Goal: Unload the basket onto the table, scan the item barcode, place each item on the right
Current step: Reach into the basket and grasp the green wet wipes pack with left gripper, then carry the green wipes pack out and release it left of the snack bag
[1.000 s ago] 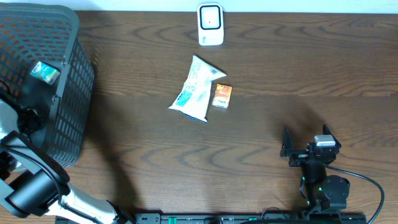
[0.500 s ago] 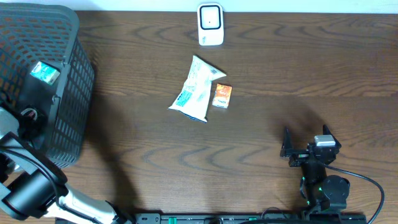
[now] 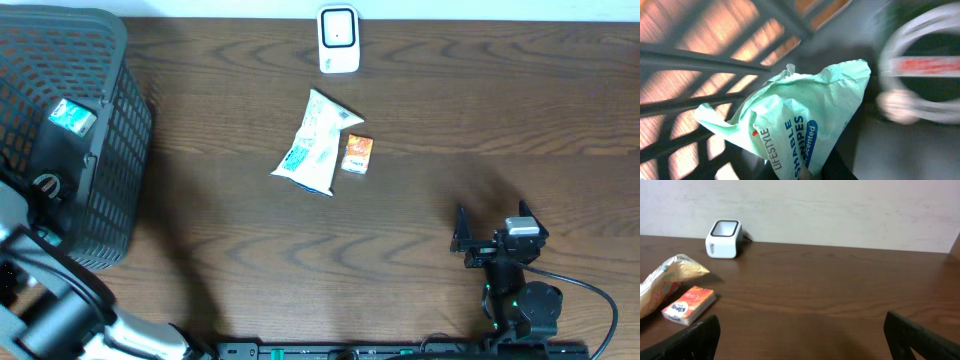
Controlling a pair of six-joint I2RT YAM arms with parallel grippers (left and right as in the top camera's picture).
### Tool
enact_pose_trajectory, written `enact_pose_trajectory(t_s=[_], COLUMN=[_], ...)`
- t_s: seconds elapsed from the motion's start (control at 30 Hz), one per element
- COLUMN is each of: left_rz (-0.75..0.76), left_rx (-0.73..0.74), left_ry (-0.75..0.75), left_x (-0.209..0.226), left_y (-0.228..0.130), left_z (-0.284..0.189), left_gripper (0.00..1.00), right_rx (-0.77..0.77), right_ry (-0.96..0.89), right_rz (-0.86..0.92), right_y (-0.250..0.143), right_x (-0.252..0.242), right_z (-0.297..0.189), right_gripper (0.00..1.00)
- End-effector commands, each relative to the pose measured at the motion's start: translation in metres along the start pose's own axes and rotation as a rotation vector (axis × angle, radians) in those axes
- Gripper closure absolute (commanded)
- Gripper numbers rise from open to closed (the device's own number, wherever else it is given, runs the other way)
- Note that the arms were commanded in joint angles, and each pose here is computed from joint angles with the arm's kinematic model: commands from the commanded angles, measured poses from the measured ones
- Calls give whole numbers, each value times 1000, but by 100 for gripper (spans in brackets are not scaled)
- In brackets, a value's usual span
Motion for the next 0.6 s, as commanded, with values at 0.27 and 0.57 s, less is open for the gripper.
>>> enact_pose_trajectory(t_s=[0.27, 0.57], left_rz=[-287, -163], left_rx=[-726, -643], left_ry=[-621, -1334], left_x=[-33, -122], left_y=[72, 4], left_z=[-293, -435], left_gripper=[93, 93], right_rx=[1, 1], right_ry=[-3, -3], right_rz=[10, 10], right_y=[0, -1], right_x=[0, 0], right_z=[0, 0], right_gripper=[1, 1])
Point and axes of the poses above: each gripper's point midway between its finger pads, its own z axis out along the fingers, its own x axis along the line the jaws close on, y = z × x, the point moved 1 cm from there along -z, back along the fingers, and after that the axes turned 10 degrees about -z, right-handed, at the moved point
